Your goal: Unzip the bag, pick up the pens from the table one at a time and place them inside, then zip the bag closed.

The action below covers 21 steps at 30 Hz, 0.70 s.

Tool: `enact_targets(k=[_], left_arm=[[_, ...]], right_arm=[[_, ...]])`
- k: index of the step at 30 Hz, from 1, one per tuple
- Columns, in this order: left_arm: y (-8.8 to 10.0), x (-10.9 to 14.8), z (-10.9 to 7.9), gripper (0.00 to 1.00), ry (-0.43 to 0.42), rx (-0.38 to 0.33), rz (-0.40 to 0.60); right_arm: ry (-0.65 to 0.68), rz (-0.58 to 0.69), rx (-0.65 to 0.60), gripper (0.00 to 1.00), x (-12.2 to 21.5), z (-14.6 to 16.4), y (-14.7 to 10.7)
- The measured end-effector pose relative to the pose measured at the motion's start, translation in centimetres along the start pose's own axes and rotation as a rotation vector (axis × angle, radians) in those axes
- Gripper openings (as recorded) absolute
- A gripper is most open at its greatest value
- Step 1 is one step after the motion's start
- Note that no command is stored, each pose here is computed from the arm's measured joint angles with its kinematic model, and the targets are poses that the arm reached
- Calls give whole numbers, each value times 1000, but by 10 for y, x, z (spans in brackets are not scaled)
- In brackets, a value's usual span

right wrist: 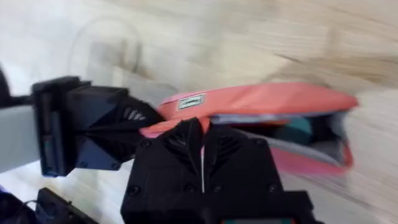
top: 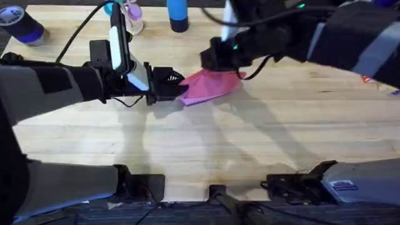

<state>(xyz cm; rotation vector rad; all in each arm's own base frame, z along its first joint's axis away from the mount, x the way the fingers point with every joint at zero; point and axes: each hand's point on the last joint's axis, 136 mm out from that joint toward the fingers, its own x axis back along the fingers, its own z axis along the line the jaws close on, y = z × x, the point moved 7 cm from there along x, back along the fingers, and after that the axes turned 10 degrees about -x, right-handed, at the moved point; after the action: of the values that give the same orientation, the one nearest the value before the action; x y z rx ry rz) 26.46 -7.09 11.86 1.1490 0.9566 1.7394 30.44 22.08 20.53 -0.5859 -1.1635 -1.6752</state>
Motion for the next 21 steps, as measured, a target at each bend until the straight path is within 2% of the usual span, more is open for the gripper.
enact_targets(k=[2,3,10,21], left_arm=[[0,0,0,43,0,2,3],[0,0,0,43,0,2,4],[0,0,0,42,-2,4,5],[0,-2,-1,42,-8,2,4]], right_arm=[[-20,-13,-29,29,2,-12,7],[-51,-31,-75,30,5,-30,17],[-102,-79,-171,29,14,-68,38],[-181,-38,-270,30,18,-117,41]])
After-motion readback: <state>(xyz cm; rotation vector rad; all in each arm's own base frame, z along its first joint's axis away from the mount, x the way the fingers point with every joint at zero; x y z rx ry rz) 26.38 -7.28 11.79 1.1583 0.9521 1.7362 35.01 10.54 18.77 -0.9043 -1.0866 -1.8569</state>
